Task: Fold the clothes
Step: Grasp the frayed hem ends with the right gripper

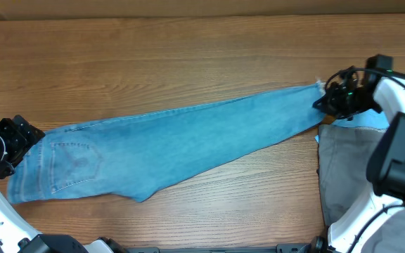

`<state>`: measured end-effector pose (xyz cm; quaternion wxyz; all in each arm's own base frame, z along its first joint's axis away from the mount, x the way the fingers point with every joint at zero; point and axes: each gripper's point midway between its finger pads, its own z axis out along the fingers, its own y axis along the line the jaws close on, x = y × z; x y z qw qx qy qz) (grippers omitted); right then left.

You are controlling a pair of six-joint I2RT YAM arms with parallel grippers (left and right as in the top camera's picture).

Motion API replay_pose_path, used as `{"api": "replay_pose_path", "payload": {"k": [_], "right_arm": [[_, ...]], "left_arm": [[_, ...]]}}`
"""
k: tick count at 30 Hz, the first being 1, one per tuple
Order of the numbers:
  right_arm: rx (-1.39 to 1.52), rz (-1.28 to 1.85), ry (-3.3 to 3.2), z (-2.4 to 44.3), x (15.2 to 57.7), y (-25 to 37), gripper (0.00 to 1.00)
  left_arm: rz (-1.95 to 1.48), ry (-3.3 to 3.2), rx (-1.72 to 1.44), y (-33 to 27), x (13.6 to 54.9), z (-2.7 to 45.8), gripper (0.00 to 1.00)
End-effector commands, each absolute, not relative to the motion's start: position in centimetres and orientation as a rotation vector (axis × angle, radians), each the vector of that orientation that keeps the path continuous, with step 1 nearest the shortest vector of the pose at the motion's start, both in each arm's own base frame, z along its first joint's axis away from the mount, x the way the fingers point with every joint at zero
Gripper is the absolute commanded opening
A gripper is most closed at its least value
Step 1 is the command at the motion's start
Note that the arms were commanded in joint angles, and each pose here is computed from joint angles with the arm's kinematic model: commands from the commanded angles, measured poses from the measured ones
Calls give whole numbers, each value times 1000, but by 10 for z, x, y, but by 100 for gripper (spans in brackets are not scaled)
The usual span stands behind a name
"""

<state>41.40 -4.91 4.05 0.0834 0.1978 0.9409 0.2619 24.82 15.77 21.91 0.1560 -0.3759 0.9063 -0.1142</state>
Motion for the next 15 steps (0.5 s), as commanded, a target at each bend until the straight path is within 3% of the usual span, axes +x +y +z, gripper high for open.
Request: {"api": "replay_pose_path", "payload": {"k": [1,8,15], "right_arm": [[508,703,2630,122,431,-62,4],[374,701,2601,165,422,-26,4],[148,708,2712,162,408,51,4]], "left_arm": [[-329,2583,-1011,154,251,229,77],[-330,2583,-1011,154,251,229,77],[-329,2583,-1011,154,251,229,77]]}}
